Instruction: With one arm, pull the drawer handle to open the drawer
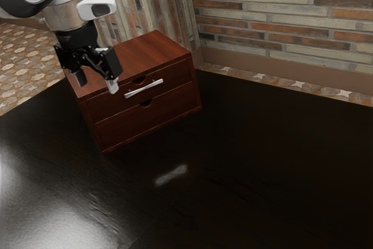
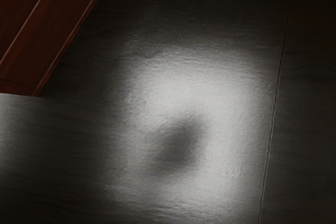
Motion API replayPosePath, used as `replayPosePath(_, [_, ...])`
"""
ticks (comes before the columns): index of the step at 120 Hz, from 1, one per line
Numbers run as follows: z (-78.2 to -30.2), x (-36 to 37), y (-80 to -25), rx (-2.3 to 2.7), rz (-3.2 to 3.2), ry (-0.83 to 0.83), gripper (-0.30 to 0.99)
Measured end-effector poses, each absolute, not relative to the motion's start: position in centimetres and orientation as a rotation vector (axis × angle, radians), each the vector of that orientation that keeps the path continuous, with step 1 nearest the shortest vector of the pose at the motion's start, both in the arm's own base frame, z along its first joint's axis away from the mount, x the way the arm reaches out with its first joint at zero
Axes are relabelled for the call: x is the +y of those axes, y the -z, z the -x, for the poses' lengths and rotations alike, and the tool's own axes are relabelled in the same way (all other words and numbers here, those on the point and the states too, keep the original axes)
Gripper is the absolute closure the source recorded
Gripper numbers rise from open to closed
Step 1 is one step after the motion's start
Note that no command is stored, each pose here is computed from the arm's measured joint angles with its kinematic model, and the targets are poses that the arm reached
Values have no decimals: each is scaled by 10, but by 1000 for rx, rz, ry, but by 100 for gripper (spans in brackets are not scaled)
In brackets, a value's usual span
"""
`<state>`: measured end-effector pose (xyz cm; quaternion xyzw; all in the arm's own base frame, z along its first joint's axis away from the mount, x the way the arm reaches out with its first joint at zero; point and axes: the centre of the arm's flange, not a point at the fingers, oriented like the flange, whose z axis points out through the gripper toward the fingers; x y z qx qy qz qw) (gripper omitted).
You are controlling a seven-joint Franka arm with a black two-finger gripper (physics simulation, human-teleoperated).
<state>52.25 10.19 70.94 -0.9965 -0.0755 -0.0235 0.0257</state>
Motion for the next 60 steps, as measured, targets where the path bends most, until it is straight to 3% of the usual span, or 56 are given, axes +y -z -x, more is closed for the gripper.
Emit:
replayPosePath(32, [-523,88,-715,-255,3083,96,0])
replayPosePath(60, [-479,78,-811,-305,3046,334,0])
